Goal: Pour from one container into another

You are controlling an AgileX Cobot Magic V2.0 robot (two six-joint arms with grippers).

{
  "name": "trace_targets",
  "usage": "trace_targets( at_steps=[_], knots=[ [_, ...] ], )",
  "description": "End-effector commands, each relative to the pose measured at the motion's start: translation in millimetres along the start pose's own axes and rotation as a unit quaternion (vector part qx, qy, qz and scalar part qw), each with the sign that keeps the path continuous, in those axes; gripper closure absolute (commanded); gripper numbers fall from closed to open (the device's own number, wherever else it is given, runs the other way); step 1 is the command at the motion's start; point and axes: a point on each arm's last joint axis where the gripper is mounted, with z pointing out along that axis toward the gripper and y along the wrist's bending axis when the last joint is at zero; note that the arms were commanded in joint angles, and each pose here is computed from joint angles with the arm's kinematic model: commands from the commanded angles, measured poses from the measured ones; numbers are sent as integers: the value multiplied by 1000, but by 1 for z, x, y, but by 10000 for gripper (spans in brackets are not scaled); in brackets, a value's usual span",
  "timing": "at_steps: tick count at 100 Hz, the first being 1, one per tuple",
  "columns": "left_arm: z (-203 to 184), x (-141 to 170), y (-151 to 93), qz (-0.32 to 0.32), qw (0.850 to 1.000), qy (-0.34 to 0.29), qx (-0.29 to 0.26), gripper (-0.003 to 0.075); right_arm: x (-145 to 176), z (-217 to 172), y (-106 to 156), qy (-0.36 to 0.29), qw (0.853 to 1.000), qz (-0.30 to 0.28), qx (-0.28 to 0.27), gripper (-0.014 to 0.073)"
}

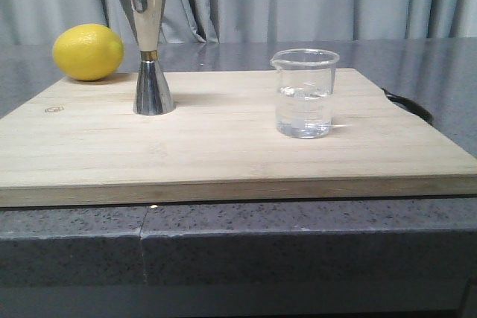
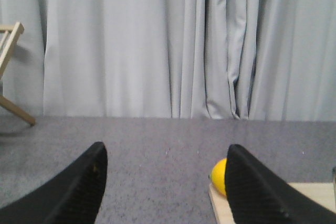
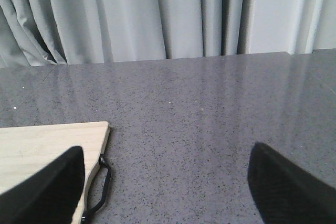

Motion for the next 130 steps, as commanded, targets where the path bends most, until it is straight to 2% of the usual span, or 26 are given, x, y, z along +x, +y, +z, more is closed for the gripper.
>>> trace_targets(
  at_steps=[1, 16, 42, 60, 72, 87, 105, 130],
  knots=[
    [8, -15, -1, -9, 1000, 13, 0, 283, -23, 0, 0, -26, 1000, -5, 1, 21],
    [33, -18, -1, -9, 994, 110, -4, 283, -35, 10, 1, 17, 1000, -3, 1, 21],
    [67, -17, -2, -26, 988, 152, -1, 283, -37, 40, 1, 140, 990, -2, 2, 21],
    [83, -7, -11, -28, 981, 188, 38, 283, -33, 54, 1, 163, 987, -3, 3, 21],
    [97, 5, -22, -26, 967, 238, 82, 283, -33, 55, 1, 165, 986, -3, 3, 21],
    [122, 14, -26, -11, 943, 316, 99, 283, -33, 55, 1, 165, 986, -2, 2, 21],
    [153, 17, -31, 17, 934, 329, 134, 283, -33, 55, 1, 166, 986, -2, 2, 21],
    [181, 33, -24, -9, 919, 302, 254, 282, -33, 55, 1, 166, 986, -2, 2, 21]
  ],
)
